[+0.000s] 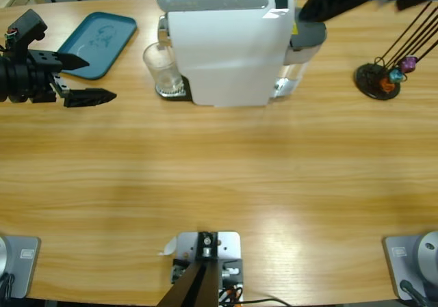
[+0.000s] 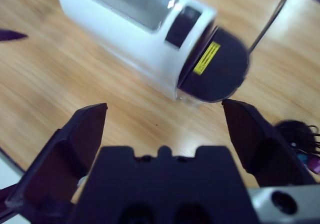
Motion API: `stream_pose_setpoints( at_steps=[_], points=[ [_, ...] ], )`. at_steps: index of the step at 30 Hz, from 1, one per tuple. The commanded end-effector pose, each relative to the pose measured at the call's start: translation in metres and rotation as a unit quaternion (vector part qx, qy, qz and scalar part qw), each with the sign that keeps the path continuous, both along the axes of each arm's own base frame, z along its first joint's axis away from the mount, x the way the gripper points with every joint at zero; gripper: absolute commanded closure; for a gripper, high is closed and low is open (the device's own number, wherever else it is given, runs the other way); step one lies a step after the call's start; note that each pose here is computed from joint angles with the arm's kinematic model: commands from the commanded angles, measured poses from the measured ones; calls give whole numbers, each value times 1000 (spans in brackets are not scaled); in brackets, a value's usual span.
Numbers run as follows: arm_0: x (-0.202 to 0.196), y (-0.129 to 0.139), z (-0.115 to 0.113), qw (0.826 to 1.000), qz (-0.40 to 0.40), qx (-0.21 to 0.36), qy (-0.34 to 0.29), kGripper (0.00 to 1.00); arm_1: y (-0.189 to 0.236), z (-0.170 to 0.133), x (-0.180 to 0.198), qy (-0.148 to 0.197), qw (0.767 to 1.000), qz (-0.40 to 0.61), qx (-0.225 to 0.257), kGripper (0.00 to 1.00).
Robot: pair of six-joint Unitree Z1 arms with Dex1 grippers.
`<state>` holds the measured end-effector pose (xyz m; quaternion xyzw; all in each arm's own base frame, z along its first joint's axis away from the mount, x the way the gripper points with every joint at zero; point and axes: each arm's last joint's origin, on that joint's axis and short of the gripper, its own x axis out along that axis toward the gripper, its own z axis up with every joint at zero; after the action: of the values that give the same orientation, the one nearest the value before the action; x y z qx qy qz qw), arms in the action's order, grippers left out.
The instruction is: Pour coffee
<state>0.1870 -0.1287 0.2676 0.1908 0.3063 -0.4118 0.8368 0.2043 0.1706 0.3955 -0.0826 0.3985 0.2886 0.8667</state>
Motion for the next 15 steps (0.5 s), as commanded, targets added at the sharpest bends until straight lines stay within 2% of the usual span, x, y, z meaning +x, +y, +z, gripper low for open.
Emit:
stream_pose_setpoints(
  at_steps=[1, 5, 11, 15],
  points=[
    [-10, 3, -2, 1000, 5, -9, 16, 0, -6, -66, -14, -71, 996, 42, 14, 0],
    [-16, 5, 1, 1000, 9, -21, 15, 0, -17, -78, -20, -107, 990, 56, 68, 0],
    [-22, 8, 7, 999, 13, -34, 6, 0, -33, -98, -39, -83, 990, 86, 75, 0],
    [-20, 7, 3, 999, 14, -30, 15, 0, -53, -103, -54, -89, 991, 71, 69, 0]
  ],
)
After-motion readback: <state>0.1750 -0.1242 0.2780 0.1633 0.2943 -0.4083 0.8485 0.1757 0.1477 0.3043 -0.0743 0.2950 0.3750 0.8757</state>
